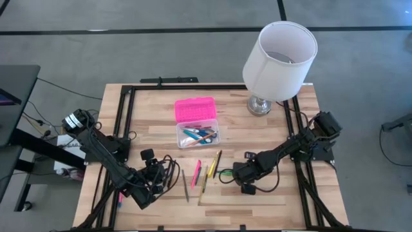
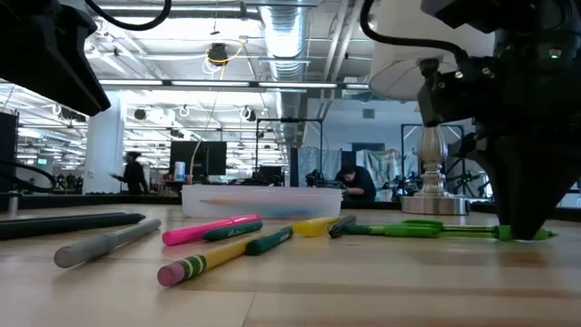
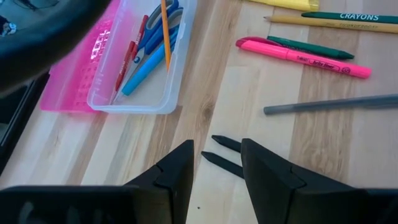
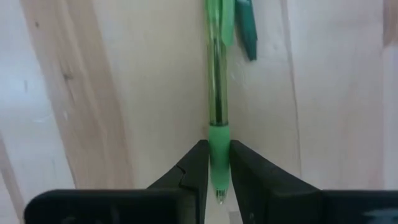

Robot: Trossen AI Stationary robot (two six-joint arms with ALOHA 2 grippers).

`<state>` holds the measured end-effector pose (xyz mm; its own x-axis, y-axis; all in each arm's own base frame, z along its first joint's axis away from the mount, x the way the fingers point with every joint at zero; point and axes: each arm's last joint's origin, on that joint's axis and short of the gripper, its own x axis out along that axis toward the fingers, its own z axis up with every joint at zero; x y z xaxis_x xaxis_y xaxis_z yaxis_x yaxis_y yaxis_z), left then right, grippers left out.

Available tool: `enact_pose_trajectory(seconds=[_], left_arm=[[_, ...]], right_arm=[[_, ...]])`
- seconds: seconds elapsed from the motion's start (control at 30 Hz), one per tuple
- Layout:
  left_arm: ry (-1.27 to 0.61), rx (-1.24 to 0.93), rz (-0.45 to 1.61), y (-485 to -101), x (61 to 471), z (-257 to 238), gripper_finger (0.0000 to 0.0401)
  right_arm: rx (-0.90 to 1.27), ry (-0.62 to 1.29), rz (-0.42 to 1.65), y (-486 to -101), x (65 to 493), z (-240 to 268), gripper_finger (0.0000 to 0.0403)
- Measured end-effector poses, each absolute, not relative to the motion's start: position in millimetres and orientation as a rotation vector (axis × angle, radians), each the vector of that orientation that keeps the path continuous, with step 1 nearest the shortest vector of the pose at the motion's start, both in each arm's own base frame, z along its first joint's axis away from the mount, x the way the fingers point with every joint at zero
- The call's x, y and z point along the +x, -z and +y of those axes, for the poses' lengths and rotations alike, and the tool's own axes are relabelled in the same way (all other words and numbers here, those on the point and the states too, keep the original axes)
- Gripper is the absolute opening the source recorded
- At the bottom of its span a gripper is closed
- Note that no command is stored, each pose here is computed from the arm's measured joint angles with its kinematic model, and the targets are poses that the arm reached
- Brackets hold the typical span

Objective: Pick & place school supplies into a supply box
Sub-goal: Put the green pen into the pink supply box

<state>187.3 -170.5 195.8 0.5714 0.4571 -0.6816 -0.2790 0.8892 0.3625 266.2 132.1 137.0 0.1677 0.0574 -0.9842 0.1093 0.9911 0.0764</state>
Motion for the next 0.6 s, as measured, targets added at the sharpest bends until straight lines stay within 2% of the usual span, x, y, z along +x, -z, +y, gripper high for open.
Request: enact_pose_trajectory(seconds=[0.3,0.53,0.6], left_arm=[[-0.433,0.227,0.858,-195.9,186.7,-171.2,0.0128],[-0.424,0.236,0.85,-196.0,184.4,-173.7,0.0128],[-0.422,0.237,0.85,-196.0,184.2,-173.9,0.0128]], right_arm=[[0.147,0.06,1.416,-137.1,264.9,131.2,0.0058],[0.114,0.034,1.416,-137.8,264.8,131.2,0.0012],[0.105,0.03,1.415,-138.0,264.9,131.2,0.0011]])
